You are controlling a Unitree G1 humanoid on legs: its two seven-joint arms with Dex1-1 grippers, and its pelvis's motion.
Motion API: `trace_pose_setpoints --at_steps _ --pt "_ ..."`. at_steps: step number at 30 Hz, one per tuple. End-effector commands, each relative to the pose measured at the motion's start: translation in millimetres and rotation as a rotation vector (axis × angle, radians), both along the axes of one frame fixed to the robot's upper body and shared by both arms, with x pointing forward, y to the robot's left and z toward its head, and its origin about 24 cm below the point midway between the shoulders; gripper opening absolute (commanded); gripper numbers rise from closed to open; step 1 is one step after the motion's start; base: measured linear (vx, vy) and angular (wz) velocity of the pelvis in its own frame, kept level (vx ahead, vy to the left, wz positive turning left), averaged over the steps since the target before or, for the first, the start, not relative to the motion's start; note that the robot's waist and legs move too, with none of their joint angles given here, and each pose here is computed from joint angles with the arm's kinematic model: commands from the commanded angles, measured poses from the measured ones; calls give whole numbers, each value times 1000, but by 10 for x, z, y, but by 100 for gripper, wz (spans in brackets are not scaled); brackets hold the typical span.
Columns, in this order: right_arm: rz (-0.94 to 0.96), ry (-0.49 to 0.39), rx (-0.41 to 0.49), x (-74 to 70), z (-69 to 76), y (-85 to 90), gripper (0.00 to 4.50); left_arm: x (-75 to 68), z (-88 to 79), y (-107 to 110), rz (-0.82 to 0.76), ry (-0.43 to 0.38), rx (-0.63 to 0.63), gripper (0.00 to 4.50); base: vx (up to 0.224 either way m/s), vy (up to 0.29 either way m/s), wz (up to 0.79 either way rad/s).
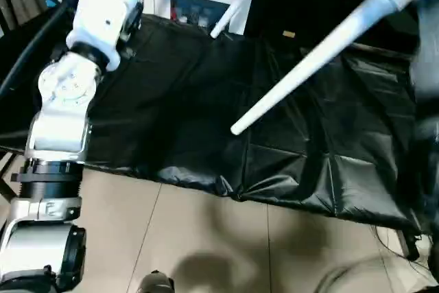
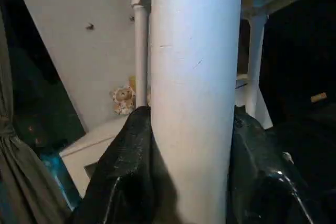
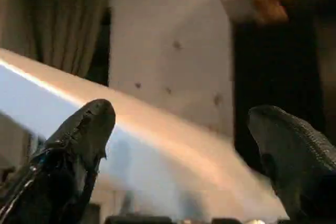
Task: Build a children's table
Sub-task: Flip table
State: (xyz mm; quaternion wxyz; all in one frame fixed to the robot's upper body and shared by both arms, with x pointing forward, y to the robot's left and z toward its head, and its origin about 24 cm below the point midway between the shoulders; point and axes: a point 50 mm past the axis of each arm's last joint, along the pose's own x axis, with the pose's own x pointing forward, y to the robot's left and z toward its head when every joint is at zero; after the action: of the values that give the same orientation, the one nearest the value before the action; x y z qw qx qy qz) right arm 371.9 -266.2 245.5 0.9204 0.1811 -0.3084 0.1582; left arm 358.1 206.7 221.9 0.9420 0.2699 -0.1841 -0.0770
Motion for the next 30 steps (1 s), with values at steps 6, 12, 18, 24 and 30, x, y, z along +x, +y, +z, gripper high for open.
trace_pose_setpoints --at_steps 6,12,18,24,30 --pt "9 164 43 -216 -669 -236 450 94 -131 -84 -74 73 67 162 0 0 0" --pt "191 313 -48 -186 -1030 108 450 113 -164 -67 -91 82 78 162 0 0 0" --pt "270 402 -84 34 -1121 416 450 128 -209 -30 -106 95 84 161 0 0 0" --pt "218 505 -135 233 -1117 639 450 98 -275 23 -121 116 97 161 0 0 0" --pt "403 445 -190 264 -1007 867 450 72 -341 78 -129 136 110 161 0 0 0"
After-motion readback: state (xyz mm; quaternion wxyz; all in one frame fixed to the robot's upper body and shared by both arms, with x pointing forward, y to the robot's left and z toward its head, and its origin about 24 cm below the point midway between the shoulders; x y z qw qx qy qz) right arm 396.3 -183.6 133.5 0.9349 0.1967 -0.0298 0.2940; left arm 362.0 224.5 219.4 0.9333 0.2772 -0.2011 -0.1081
